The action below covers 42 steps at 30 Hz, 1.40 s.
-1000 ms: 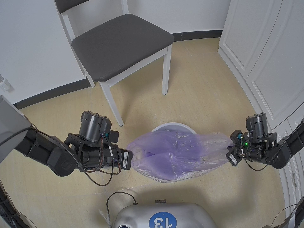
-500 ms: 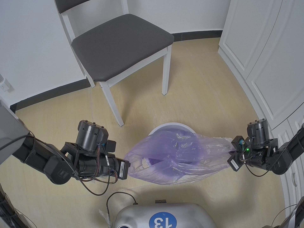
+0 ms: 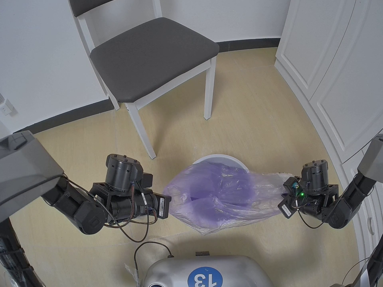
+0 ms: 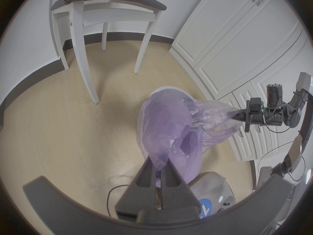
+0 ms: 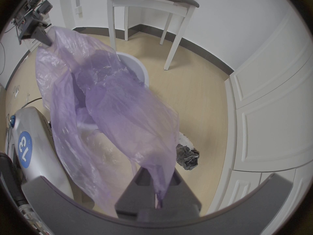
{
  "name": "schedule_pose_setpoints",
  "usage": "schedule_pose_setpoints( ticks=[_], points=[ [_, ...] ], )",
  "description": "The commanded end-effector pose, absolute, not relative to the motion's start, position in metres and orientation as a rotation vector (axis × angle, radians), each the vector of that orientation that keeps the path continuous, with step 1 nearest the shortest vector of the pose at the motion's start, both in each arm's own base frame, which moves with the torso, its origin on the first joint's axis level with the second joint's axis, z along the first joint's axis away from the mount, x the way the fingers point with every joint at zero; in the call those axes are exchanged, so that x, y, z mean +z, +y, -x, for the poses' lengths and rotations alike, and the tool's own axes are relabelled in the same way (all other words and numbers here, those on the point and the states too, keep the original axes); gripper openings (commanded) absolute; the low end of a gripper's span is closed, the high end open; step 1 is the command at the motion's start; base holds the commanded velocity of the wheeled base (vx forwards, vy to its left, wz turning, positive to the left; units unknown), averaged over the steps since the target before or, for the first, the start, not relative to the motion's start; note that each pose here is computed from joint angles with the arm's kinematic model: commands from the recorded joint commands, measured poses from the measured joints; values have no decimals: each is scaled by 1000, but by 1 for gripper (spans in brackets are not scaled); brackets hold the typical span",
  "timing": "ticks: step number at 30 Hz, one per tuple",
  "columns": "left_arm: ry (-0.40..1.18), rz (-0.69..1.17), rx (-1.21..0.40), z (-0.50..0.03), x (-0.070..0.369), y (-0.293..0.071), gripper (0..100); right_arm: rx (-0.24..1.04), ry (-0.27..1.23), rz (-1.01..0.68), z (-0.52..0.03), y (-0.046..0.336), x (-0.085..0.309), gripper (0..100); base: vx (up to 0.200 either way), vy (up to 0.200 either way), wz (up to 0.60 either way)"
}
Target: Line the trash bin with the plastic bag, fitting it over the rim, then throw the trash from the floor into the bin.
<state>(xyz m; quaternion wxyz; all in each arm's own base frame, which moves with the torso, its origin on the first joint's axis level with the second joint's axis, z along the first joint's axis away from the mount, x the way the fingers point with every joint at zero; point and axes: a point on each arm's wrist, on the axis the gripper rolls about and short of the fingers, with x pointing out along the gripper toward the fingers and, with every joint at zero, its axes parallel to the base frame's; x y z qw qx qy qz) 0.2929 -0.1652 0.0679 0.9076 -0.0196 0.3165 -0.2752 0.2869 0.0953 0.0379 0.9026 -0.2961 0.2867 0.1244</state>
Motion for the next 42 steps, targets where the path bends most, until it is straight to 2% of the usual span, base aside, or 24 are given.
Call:
schedule_pose_setpoints(
  ticks=[1,9,15,23,29,42],
  points=[
    [693,44,-566,-307,37,-166,0,265,643,620,-296,97,15,0,0,0,0],
    [679,62,-572,-324,27,-168,0,261,649,617,-305,98,-4,0,0,0,0],
    [704,76,-567,-307,30,-149,0,258,702,621,-289,85,-9,0,0,0,0],
    [696,107,-625,-282,47,-132,0,242,681,619,-272,74,-4,0,0,0,0],
    [588,119,-644,-308,52,-148,0,207,553,587,-294,82,2,0,0,0,0],
    [483,128,-649,-354,56,-170,0,176,453,564,-328,91,12,0,0,0,0]
  ],
)
